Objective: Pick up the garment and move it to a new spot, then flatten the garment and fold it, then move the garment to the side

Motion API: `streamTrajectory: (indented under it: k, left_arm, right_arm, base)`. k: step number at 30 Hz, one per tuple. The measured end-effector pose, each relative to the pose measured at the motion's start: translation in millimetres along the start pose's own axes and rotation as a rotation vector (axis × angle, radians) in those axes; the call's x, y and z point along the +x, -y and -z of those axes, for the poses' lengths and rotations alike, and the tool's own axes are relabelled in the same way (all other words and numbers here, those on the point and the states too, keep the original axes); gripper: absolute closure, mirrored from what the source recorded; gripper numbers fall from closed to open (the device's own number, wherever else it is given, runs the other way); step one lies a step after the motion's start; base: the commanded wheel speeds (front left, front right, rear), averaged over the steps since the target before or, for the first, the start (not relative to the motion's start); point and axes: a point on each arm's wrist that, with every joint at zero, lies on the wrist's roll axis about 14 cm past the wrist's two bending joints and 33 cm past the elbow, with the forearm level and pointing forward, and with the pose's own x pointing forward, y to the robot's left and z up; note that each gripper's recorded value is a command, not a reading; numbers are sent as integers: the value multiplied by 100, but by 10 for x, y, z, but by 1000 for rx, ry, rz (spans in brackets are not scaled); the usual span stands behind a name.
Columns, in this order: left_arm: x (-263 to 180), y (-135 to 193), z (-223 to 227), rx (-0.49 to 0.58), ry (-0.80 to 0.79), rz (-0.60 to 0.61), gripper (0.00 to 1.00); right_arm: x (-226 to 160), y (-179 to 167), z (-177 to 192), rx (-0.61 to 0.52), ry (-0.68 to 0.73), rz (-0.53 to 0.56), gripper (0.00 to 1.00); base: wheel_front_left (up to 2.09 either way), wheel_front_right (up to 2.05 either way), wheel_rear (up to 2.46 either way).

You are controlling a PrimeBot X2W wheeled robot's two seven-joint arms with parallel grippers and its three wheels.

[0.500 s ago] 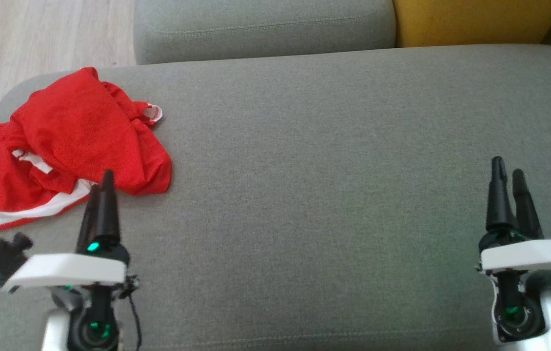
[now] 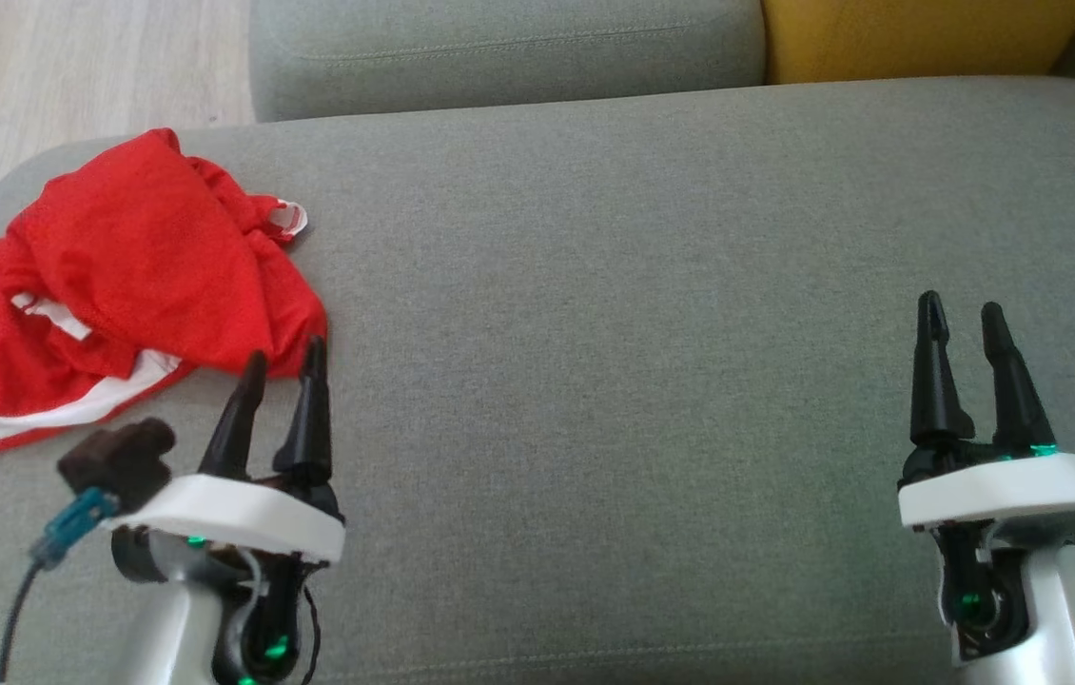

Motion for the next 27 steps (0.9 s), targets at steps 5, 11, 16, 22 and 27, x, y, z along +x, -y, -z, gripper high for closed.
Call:
streamTrajectory:
  k: [5,11,16,22,27]
  left_arm:
    - [22,23,99,123,-31,-2,0]
    - [46,40,139,251,-36,-9,0]
    - [57,69,176,347,-38,-4,0]
    - [66,153,196,463,-18,25,0]
    - [79,192,168,505,8,27,0]
  right_arm:
    - [-5,1,14,-82,-4,-5,0]
    - [-11,-12,22,-179,0,-17,0]
    - [-13,-33,48,-254,-6,-30,0]
    - [25,-85,23,-315,8,-51,0]
    - [24,-103,89,-286,0,-58,0]
  base:
    - [0,0,0]
    - [0,0,0]
    - [0,0,0]
    - [0,0,0]
    - [0,0,0]
